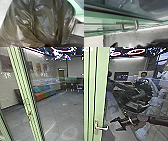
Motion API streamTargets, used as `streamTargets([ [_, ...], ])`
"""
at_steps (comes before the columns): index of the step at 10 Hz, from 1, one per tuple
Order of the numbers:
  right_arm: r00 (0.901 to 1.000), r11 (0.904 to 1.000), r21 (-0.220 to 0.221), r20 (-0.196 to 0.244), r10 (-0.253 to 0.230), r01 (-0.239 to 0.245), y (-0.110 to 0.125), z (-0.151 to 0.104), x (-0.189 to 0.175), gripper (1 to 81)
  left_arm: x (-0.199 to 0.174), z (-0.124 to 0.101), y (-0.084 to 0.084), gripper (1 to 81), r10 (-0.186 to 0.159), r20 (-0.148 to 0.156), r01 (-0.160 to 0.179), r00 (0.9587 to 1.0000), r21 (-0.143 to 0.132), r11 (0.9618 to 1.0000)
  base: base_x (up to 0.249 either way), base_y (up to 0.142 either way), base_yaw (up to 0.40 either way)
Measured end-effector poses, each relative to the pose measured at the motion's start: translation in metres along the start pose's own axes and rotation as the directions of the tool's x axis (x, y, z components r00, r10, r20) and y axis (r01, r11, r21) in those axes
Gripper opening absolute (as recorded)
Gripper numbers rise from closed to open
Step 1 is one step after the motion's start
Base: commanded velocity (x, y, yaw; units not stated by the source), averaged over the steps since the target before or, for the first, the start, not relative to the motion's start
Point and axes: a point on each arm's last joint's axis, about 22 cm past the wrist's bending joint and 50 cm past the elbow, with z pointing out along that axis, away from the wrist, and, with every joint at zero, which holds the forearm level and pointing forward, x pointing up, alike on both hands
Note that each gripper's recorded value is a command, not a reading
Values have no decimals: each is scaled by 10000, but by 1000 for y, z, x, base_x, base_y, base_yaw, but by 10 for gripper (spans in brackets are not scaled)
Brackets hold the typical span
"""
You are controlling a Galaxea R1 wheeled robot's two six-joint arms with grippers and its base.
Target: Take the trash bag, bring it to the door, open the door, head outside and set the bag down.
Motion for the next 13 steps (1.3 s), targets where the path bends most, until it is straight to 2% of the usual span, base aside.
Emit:
streamTargets([
  [4,9995,9979,-574,25,312,-310,11,41,13,811,0,0,0,10,-8,13,8,10000,3,10000,0,0,0],
  [6,9994,9969,-706,86,348,-341,10,57,14,811,0,0,0,10,-3,13,3,10000,3,10000,0,0,0],
  [7,9992,9965,-741,-34,393,-395,10,60,20,811,0,0,-1,10,-4,10,4,10000,16,10000,0,0,0],
  [9,9977,9945,-806,-154,666,-676,11,68,27,811,0,0,-2,10,-10,10,10,10000,33,10000,0,0,0],
  [11,9920,9880,-893,-246,1239,-1257,15,77,31,811,1,0,-2,10,-14,11,14,10000,38,10000,0,0,0],
  [13,9869,9815,-1038,-288,1589,-1611,18,87,34,811,0,0,-2,10,-21,18,21,10000,42,10000,0,0,0],
])
